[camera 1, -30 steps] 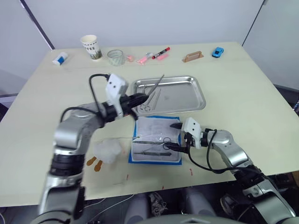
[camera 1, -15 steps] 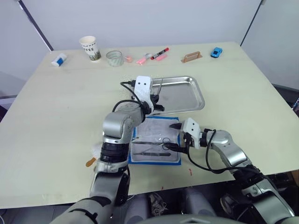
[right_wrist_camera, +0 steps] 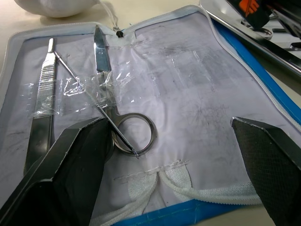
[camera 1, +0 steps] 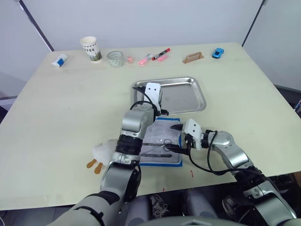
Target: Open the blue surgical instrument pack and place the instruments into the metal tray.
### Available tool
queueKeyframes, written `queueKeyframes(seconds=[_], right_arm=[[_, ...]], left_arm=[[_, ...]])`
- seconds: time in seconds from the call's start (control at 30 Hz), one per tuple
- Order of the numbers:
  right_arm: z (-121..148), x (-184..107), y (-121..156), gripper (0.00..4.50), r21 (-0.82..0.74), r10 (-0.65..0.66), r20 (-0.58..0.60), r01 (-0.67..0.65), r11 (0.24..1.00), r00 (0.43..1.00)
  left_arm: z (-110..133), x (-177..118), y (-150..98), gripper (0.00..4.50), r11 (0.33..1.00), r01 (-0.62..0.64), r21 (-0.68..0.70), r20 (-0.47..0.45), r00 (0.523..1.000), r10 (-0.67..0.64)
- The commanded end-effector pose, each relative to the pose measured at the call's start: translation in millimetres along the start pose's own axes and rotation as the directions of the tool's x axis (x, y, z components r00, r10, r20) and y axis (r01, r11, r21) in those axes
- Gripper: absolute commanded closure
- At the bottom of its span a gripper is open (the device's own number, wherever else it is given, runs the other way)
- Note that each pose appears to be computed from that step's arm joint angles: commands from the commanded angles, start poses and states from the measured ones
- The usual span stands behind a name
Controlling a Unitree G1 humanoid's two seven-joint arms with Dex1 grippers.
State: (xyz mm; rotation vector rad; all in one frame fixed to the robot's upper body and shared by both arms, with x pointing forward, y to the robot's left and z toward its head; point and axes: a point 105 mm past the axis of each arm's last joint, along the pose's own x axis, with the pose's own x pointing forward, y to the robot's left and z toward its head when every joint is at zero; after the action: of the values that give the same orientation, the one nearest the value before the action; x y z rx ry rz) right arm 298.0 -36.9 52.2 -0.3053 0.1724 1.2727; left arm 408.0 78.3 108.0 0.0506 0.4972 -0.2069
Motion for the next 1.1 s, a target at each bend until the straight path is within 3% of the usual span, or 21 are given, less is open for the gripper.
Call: queueKeyframes(seconds=[0.03,0.23,0.27,0.3,0.43,0.53,0.67,0.87,1.0,1.1], right_arm=[[-79.4,-2.7,24.1,0.0,0.137,0.023,-0.278,0.016,0.991,0.96],[-79.6,-2.0,24.9,0.0,0.139,0.022,-0.276,0.017,0.99,0.961],[-79.6,-2.1,25.0,0.0,0.14,0.023,-0.275,0.017,0.99,0.961],[-79.6,-2.1,25.0,0.0,0.14,0.023,-0.275,0.016,0.99,0.961],[-79.9,-1.9,25.4,0.0,0.141,0.025,-0.275,0.014,0.99,0.961],[-79.8,-1.7,25.4,0.0,0.141,0.026,-0.274,0.014,0.99,0.961],[-80.0,-1.9,25.4,0.0,0.144,0.025,-0.274,0.015,0.989,0.961],[-79.7,-1.1,25.4,0.0,0.145,0.025,-0.273,0.016,0.989,0.962],[-79.4,-0.4,24.9,0.0,0.144,0.023,-0.271,0.017,0.989,0.962],[-79.6,-0.5,24.4,0.0,0.145,0.021,-0.272,0.02,0.989,0.962]], left_arm=[[9.6,-1.0,-7.6,4.44,0.999,0.038,-0.001,0.031,0.999,-0.038],[9.1,-1.1,-8.2,4.44,0.999,0.039,-0.002,0.036,0.999,-0.039],[9.7,-1.3,-6.4,3.66,1.0,0.025,0.001,0.041,0.999,-0.025],[10.4,-1.6,-5.6,3.5,1.0,0.019,0.005,0.046,0.999,-0.02],[11.8,-4.7,-7.4,1.49,1.0,0.027,0.013,0.055,0.998,-0.028],[16.8,-9.3,-9.4,0.5,0.999,0.043,0.025,0.083,0.996,-0.045],[30.8,-17.9,-3.5,0.5,0.999,0.031,0.044,0.143,0.989,-0.037],[58.0,-36.7,-6.7,0.5,0.985,0.115,0.126,0.258,0.955,-0.145],[68.1,-52.0,-2.2,0.5,0.929,0.291,0.23,0.326,0.876,-0.355],[64.9,-66.6,2.7,0.5,0.848,0.419,0.323,0.319,0.795,-0.515]])
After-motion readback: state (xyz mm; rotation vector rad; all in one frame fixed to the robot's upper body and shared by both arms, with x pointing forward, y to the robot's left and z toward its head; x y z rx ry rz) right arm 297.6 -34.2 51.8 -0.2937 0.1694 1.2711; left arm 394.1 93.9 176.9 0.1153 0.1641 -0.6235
